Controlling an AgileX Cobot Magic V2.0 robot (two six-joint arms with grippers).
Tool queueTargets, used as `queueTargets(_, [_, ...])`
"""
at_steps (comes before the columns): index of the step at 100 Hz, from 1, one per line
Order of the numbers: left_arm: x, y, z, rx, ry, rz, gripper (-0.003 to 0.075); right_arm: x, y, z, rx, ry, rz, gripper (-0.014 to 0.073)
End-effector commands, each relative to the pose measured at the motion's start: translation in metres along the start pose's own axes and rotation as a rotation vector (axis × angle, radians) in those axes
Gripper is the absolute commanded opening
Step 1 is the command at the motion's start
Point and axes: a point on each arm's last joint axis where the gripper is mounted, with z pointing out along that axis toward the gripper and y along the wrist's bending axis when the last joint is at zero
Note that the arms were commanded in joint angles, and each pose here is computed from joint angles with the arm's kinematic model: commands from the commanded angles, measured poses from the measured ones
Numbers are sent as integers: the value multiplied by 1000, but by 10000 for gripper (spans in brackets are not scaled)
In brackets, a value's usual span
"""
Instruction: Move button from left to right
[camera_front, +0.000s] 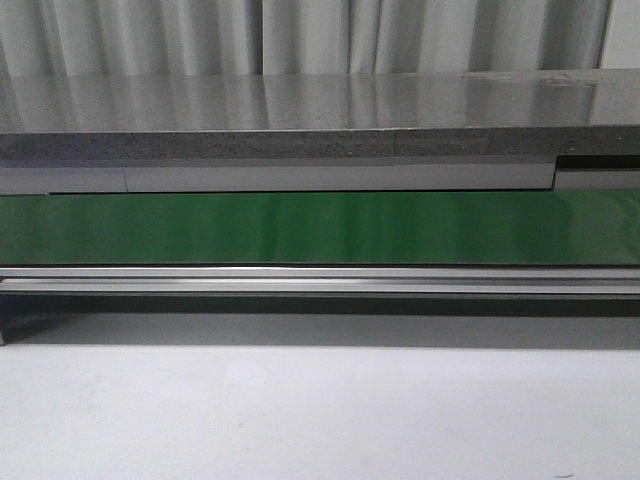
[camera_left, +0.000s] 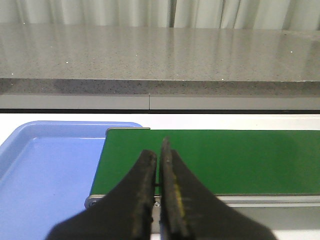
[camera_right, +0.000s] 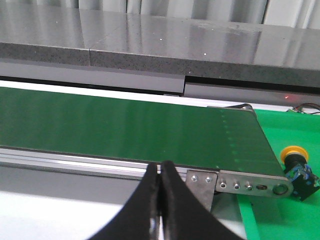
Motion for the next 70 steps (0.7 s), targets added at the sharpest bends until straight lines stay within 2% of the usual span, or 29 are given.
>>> queueTargets(1, [-15,1,-1,-4,-88,-14,5,-10,-1,-2,7,-117,-7,-121])
queueTargets(70, [-15,1,-1,-4,-88,-14,5,-9,0,-1,7,-106,-7,-121])
